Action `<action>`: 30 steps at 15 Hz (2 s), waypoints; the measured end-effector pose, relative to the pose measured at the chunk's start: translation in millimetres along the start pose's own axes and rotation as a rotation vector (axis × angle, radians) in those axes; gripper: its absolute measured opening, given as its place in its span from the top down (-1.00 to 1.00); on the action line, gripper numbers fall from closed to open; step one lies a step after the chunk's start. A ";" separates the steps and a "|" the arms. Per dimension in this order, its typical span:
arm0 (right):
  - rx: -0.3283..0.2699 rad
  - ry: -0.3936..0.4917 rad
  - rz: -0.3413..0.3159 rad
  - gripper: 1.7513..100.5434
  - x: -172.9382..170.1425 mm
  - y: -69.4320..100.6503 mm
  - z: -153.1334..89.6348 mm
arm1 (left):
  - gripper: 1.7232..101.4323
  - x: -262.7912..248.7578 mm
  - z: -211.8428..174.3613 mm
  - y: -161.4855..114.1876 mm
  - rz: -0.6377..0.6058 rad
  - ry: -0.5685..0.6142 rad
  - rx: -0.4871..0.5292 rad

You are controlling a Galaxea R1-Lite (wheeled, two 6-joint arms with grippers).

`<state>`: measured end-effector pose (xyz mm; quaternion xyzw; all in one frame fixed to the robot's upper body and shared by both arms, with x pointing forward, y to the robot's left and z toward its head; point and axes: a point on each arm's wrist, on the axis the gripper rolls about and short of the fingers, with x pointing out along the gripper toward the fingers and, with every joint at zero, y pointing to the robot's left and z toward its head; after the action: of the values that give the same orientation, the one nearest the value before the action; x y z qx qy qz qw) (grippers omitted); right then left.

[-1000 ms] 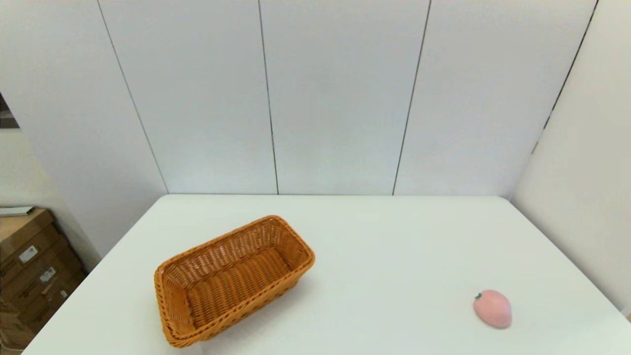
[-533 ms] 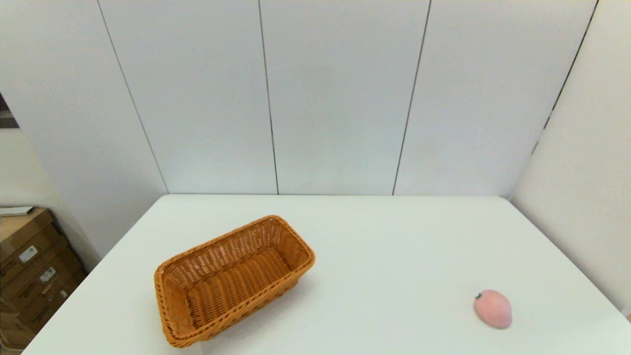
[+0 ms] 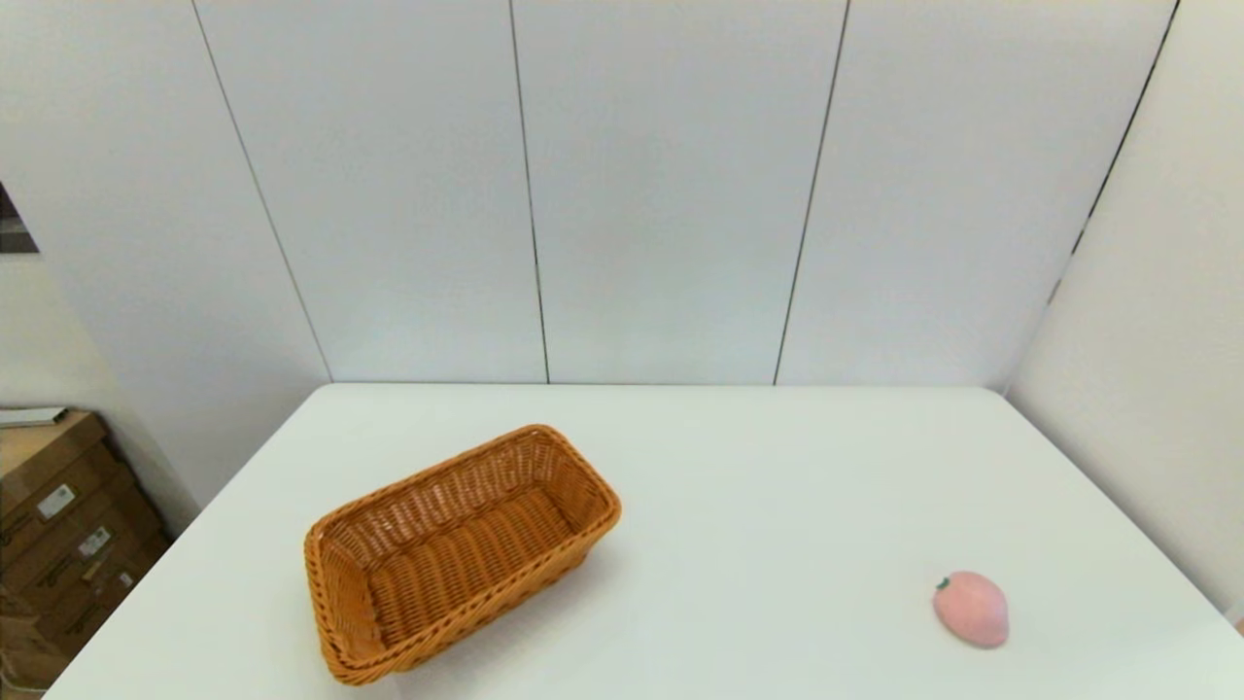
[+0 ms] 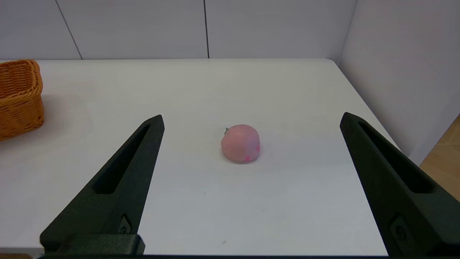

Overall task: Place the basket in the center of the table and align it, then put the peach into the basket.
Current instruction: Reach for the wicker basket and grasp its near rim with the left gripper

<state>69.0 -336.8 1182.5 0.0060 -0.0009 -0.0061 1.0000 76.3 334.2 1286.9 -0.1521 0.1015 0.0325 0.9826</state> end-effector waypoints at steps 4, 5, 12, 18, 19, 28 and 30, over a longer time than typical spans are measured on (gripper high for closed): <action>-0.003 0.000 0.000 -0.93 0.0 0.0 0.0 | -0.93 66.8 28.0 -13.1 0.075 0.372 -0.174; -0.003 0.000 0.000 -0.93 0.0 0.0 0.0 | -0.93 86.3 30.7 -15.8 0.088 0.464 -0.220; -0.001 -0.001 0.000 -0.93 0.0 0.0 0.1 | -0.93 206.8 17.2 -22.8 0.184 0.862 -0.418; 0.003 0.000 -0.001 -0.93 0.0 0.0 0.0 | -0.93 264.4 -18.2 -15.1 0.277 0.991 -0.469; 0.003 0.000 -0.001 -0.93 0.0 0.0 0.0 | -0.93 267.7 -22.0 -14.0 0.289 1.006 -0.472; 0.003 0.000 -0.001 -0.93 0.0 0.0 0.0 | -0.93 304.7 -53.7 -10.5 0.291 1.052 -0.482; 0.003 0.000 -0.001 -0.93 0.0 0.0 0.0 | -0.93 311.5 -58.4 -11.1 0.300 1.063 -0.487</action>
<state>69.0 -336.8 1182.5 0.0077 -0.0007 -0.0067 0.9999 370.8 316.0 1170.4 -0.3524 0.5885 0.1126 0.7189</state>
